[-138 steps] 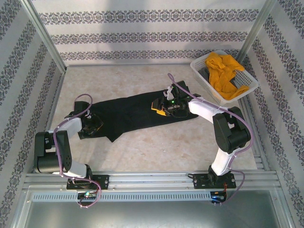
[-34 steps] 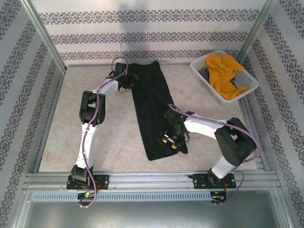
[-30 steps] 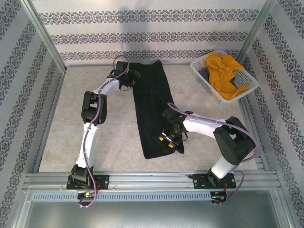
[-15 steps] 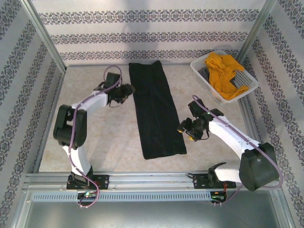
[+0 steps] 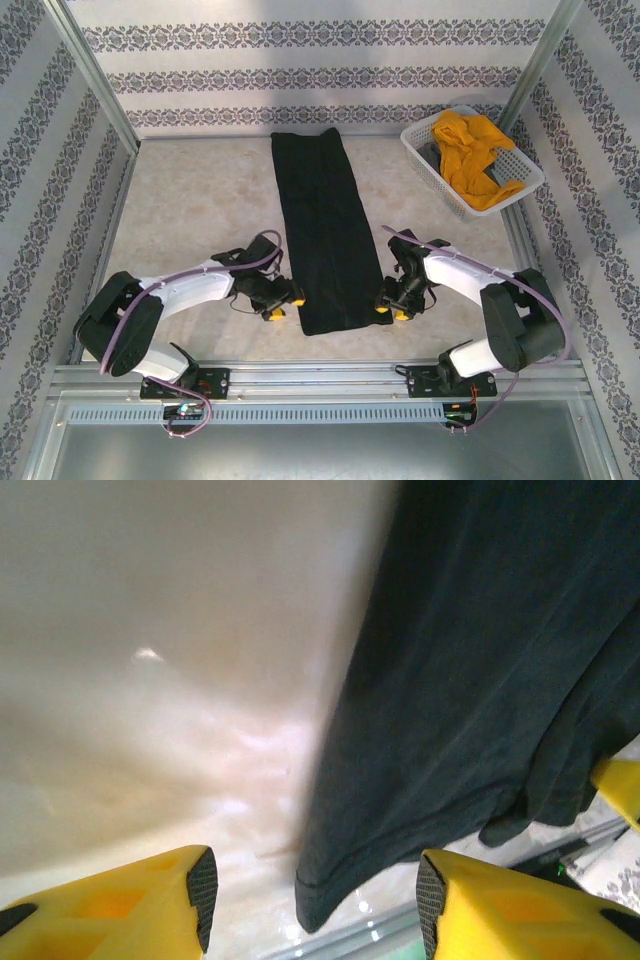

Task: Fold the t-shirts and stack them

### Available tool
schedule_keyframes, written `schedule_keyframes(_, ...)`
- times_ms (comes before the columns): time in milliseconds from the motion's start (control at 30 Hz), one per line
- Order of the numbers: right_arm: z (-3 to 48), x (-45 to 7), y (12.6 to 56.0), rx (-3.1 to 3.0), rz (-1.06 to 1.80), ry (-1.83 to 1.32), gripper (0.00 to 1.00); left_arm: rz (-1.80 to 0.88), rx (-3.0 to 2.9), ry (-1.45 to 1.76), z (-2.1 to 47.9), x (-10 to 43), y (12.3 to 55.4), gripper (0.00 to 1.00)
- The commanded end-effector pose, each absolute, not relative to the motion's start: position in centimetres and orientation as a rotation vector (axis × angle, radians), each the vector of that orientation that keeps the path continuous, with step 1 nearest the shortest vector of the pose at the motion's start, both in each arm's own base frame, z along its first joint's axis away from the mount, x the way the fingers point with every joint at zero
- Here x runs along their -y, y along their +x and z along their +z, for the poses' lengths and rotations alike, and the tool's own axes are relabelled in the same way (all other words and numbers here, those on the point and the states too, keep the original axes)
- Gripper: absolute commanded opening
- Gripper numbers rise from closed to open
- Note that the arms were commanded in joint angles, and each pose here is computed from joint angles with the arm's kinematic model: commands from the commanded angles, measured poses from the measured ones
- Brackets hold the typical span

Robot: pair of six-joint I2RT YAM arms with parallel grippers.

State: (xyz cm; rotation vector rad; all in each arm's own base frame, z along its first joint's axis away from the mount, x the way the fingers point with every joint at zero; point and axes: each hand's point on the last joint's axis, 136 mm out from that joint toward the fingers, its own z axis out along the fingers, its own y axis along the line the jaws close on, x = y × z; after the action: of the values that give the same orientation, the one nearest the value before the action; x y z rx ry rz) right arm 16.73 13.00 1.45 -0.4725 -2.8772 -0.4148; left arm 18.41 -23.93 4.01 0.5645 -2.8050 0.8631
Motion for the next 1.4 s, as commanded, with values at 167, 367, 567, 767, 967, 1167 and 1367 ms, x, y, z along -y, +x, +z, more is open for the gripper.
schedule_keyframes(167,0.7,-14.3,16.1,2.852,-0.503,-0.496,0.12,0.865,2.702,0.577,2.6,28.3,15.9,0.54)
schedule_keyframes(367,1.3,-14.5,15.9,2.859,-0.527,-0.511,0.00,0.866,2.698,0.570,1.8,29.4,15.8,0.47)
schedule_keyframes(567,1.7,-14.6,15.5,2.857,-0.536,-0.497,0.00,0.970,2.707,0.550,3.0,32.3,18.1,0.38)
schedule_keyframes(767,2.5,-14.8,15.3,2.864,-0.543,-0.474,0.00,0.979,2.757,0.566,3.9,32.4,19.0,0.07)
schedule_keyframes(967,3.3,-15.0,14.3,2.881,-0.501,-0.405,0.00,0.704,2.863,0.643,3.0,25.9,15.8,0.00)
schedule_keyframes(1167,3.8,-16.4,12.1,2.831,-0.543,-0.373,0.00,0.611,2.832,0.793,2.5,20.2,11.7,0.00)
schedule_keyframes(1367,4.8,-18.7,11.0,2.748,-0.623,-0.394,0.00,0.763,2.847,0.873,3.4,19.7,12.1,0.00)
